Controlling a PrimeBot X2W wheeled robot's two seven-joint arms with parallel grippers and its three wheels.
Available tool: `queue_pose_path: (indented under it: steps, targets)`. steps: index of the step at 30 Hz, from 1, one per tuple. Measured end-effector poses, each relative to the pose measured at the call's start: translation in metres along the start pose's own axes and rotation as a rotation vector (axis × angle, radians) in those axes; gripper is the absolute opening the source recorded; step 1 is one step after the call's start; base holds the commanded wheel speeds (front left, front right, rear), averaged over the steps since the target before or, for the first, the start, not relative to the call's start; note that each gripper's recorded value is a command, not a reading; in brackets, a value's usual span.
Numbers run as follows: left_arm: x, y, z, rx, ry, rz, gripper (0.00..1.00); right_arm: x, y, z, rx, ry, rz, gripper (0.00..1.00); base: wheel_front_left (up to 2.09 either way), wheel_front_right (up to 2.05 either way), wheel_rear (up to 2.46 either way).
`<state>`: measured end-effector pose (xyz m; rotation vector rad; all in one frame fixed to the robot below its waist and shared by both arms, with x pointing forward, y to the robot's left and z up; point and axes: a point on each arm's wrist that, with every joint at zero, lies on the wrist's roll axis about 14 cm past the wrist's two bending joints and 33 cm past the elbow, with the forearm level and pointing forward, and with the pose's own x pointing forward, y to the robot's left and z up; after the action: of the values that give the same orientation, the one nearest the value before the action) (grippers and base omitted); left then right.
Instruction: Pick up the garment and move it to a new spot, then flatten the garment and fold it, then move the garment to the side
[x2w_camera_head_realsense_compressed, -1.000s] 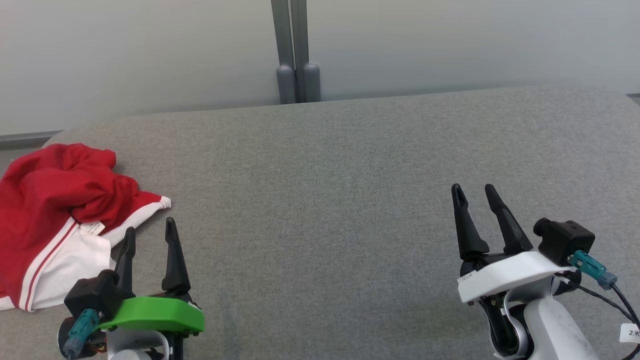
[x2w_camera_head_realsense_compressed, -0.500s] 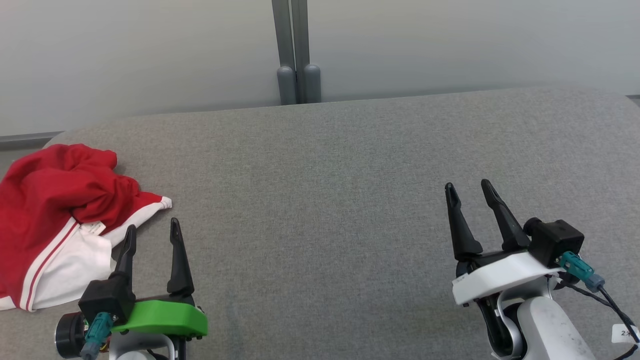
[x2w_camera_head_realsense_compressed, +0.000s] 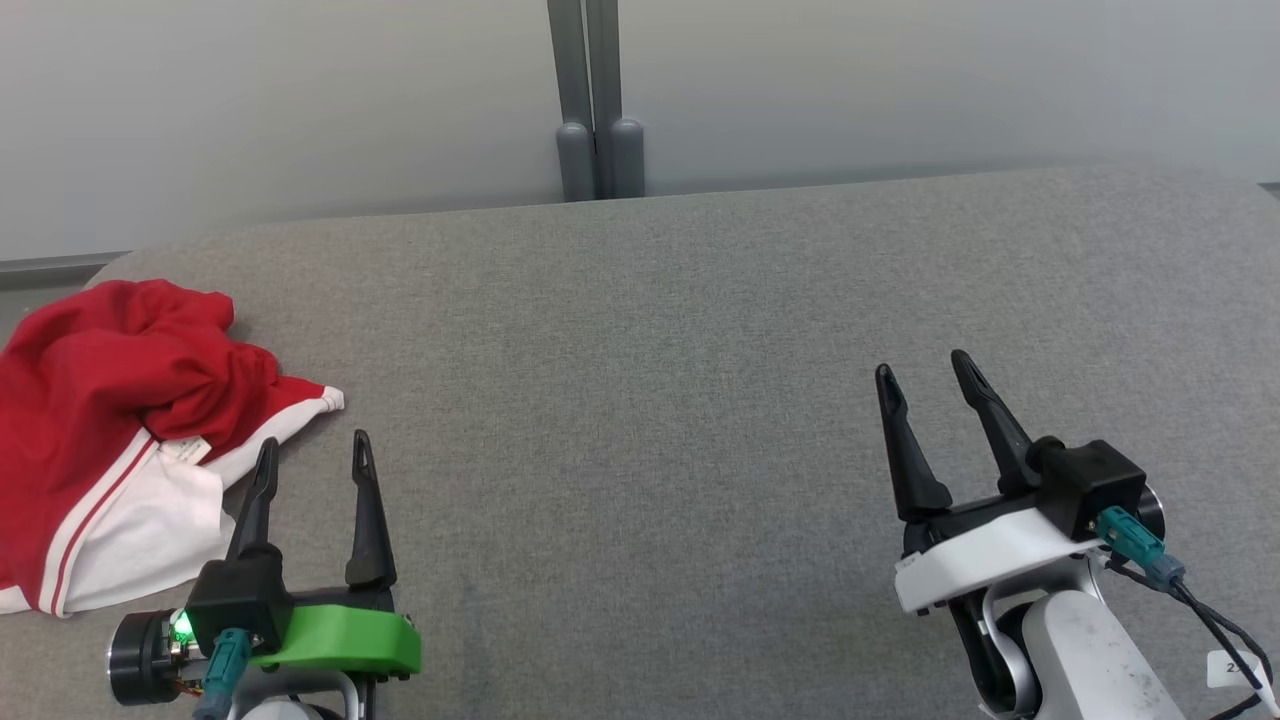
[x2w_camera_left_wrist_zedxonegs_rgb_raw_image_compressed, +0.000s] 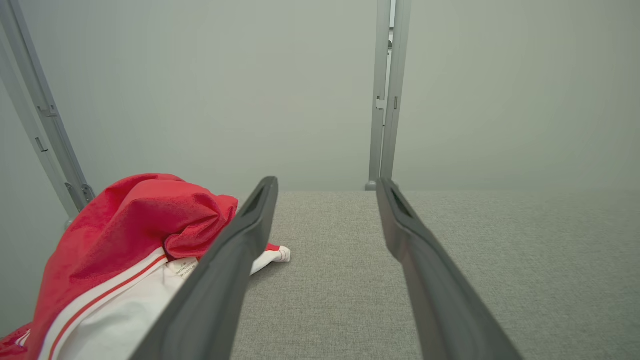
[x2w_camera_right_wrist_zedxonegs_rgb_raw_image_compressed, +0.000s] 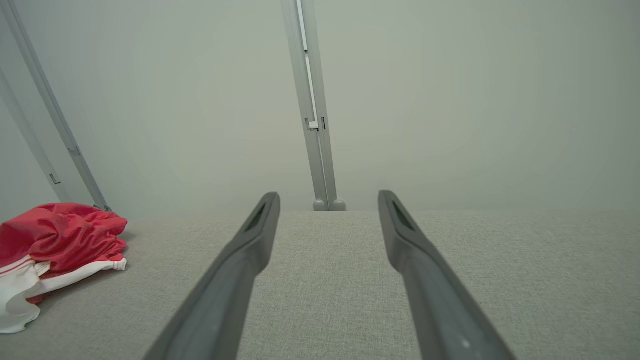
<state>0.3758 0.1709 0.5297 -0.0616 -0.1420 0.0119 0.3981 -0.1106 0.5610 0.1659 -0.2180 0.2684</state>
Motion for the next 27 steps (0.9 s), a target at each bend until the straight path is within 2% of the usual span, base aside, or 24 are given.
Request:
queue_pose_path:
  steps: [10,27]
  targets:
    - [0.0015,-0.0026,0.0010,0.065,-0.017,-0.015,1.00,0.0038,0.0029,-0.0014,-0.060,-0.005,0.021,1.00,0.00,0.00,0.00]
    - [0.0027,-0.0035,-0.0020,0.062,-0.009,-0.016,1.00,0.0042,-0.0012,-0.0065,-0.055,0.010,0.010,1.00,0.00,0.00,0.00]
